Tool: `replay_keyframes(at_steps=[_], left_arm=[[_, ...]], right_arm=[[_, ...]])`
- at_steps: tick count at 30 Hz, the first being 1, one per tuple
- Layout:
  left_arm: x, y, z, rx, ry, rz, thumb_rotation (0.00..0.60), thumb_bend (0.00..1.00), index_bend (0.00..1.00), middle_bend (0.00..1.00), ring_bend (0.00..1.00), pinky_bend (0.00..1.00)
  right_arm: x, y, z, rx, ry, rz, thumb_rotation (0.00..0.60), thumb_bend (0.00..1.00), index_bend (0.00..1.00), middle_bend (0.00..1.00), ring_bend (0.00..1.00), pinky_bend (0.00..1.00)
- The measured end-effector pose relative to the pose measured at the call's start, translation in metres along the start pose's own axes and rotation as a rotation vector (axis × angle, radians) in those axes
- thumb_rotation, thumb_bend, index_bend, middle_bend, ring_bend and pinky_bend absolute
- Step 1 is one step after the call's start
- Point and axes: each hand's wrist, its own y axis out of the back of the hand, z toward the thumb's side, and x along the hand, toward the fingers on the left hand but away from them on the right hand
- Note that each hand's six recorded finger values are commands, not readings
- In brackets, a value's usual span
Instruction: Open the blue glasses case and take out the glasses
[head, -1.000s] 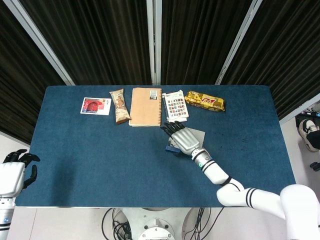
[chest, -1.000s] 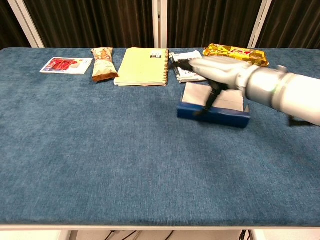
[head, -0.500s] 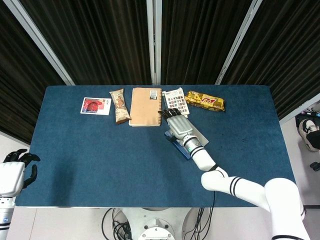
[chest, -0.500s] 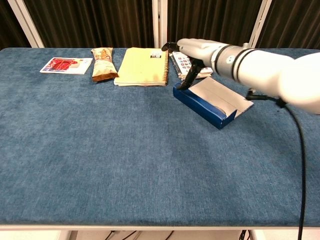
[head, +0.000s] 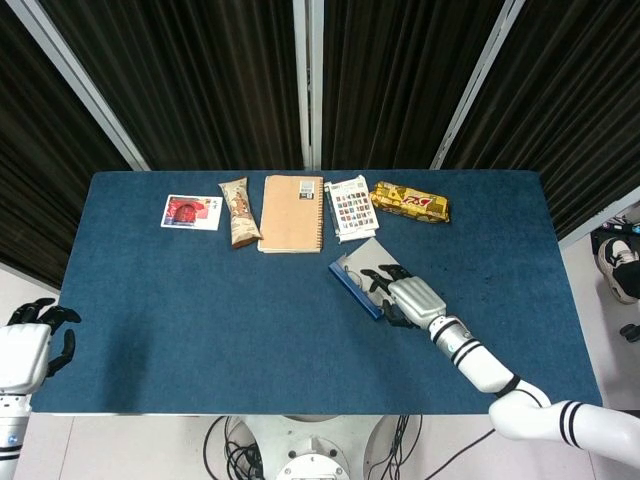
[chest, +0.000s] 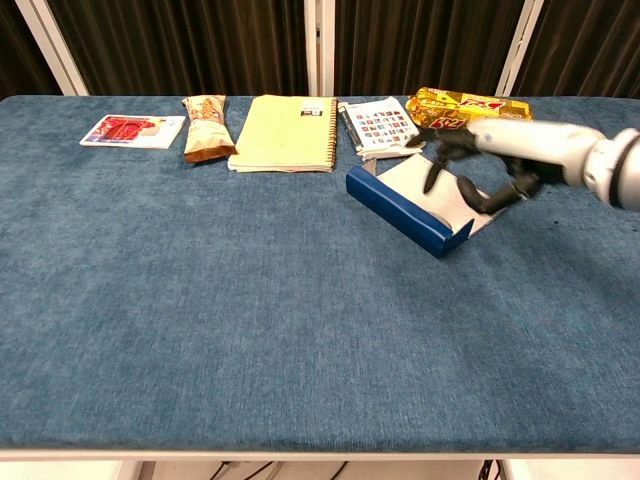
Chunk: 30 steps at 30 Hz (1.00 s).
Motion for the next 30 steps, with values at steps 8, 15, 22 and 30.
replay_keyframes(at_steps=[8,15,22,30], left_arm=[[0.0,0.0,0.0,-0.001,0.0,0.0,0.6,0.57,0.44,0.41,0.2,0.25],[0.0,0.0,0.0,-0.002,-0.001,0.0,0.6,0.57,0.44,0.41,0.2,0.25],[0.0,0.0,0.0,-0.005,-0.002,0.0,0.6,0.57,0.44,0.41,0.2,0.25],[0.0,0.0,-0.001,-0.008,-0.003,-0.001,0.6,0.57,0.44,0.41,0.2,0.25]], right_arm=[[0.012,-0.015,-0.009,-0.005,0.012,0.035,0.6,0.75,0.0,0.28,0.0,0.0],[0.01,-0.023,0.001,-0.014,0.042,0.051,0.6,0.75,0.0,0.27,0.0,0.0],[-0.004,-0.034,0.033,-0.011,0.13,0.073,0.6,0.74,0.0,0.24,0.0,0.0],[-0.045,-0.041,0.085,0.005,0.221,0.074,0.6,0.74,0.0,0.21,0.0,0.0]])
